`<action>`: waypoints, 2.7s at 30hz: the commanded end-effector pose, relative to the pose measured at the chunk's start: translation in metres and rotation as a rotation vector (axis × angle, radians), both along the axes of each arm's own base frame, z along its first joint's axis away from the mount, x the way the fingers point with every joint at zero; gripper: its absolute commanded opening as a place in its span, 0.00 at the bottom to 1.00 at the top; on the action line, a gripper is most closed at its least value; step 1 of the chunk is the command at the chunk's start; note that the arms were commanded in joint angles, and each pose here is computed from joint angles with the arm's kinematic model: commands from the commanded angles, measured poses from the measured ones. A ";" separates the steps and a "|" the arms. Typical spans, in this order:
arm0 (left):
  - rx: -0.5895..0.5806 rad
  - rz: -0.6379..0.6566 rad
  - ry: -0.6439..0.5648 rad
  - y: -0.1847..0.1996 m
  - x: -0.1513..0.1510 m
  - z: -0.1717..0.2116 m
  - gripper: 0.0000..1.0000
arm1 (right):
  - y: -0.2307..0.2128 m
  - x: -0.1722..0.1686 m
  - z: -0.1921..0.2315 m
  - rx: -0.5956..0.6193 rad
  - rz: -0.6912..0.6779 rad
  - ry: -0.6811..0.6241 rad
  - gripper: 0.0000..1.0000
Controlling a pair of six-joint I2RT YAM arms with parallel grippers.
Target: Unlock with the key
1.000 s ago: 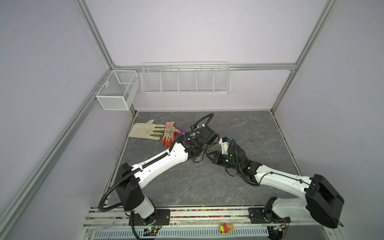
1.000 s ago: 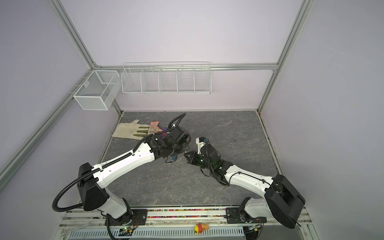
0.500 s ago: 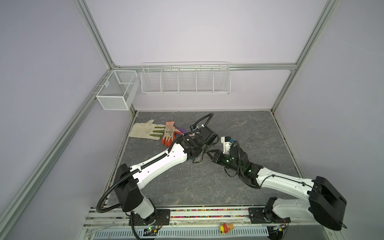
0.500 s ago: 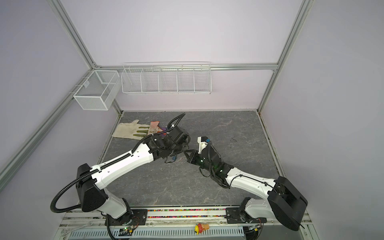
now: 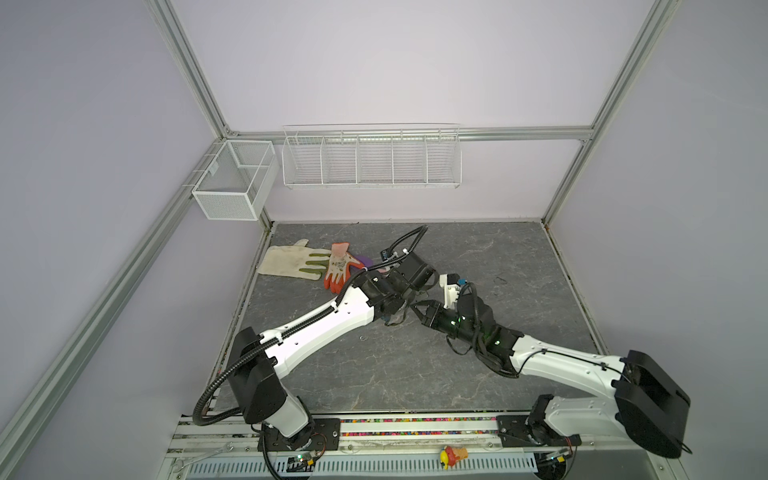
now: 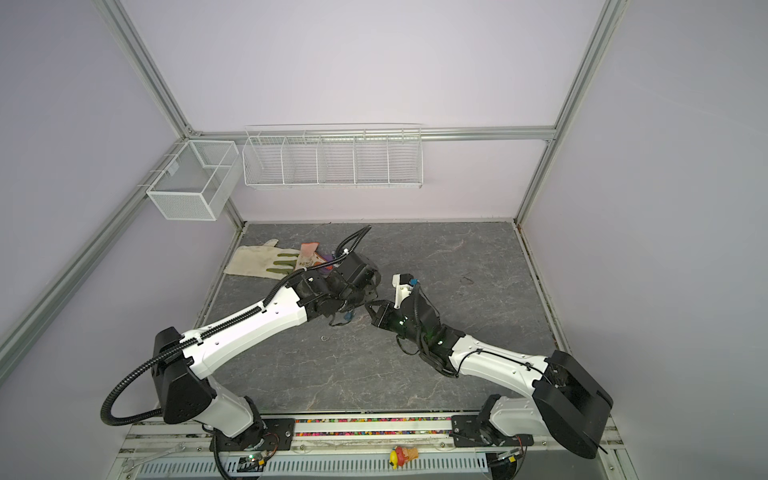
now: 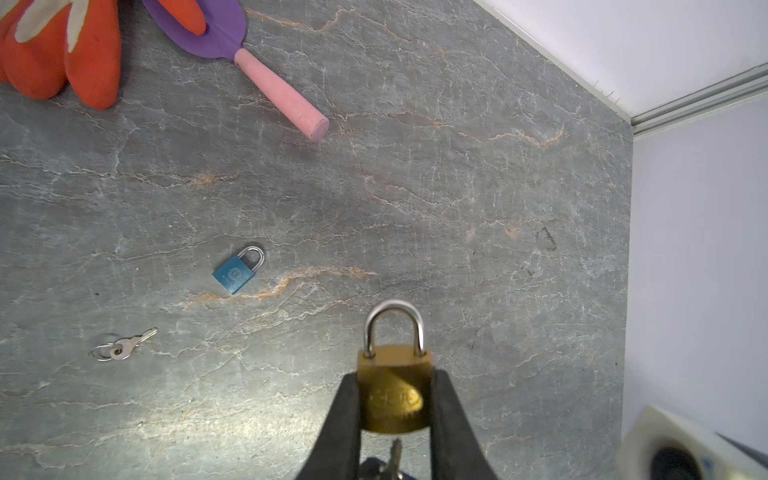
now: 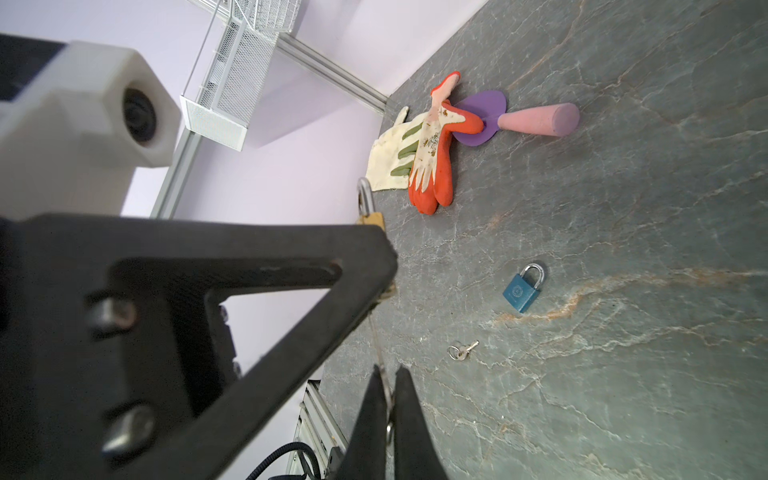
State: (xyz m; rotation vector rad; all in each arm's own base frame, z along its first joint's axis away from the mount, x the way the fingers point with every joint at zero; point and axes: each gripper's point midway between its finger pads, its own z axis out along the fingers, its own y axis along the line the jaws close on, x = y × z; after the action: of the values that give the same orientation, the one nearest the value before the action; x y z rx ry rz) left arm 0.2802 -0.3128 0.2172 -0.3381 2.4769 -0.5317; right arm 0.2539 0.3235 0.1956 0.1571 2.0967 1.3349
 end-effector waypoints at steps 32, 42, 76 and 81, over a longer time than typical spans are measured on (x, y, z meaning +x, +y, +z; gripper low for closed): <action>-0.001 0.019 -0.051 0.010 -0.001 0.010 0.00 | 0.000 0.002 0.003 -0.046 -0.021 0.005 0.06; 0.018 -0.009 -0.054 0.009 -0.002 0.009 0.00 | 0.008 0.007 0.013 -0.042 -0.010 -0.029 0.06; 0.008 -0.043 -0.064 -0.001 -0.004 0.014 0.00 | -0.003 0.007 0.011 -0.086 -0.013 -0.006 0.06; 0.012 -0.054 -0.062 -0.005 -0.004 0.012 0.00 | -0.006 0.007 0.017 -0.081 -0.015 -0.010 0.06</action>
State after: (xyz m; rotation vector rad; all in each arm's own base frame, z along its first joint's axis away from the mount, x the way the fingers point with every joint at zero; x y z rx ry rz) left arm 0.2760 -0.3123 0.2240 -0.2660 2.4445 -0.5320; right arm 0.2571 0.3202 0.2007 0.1161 2.1640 1.2221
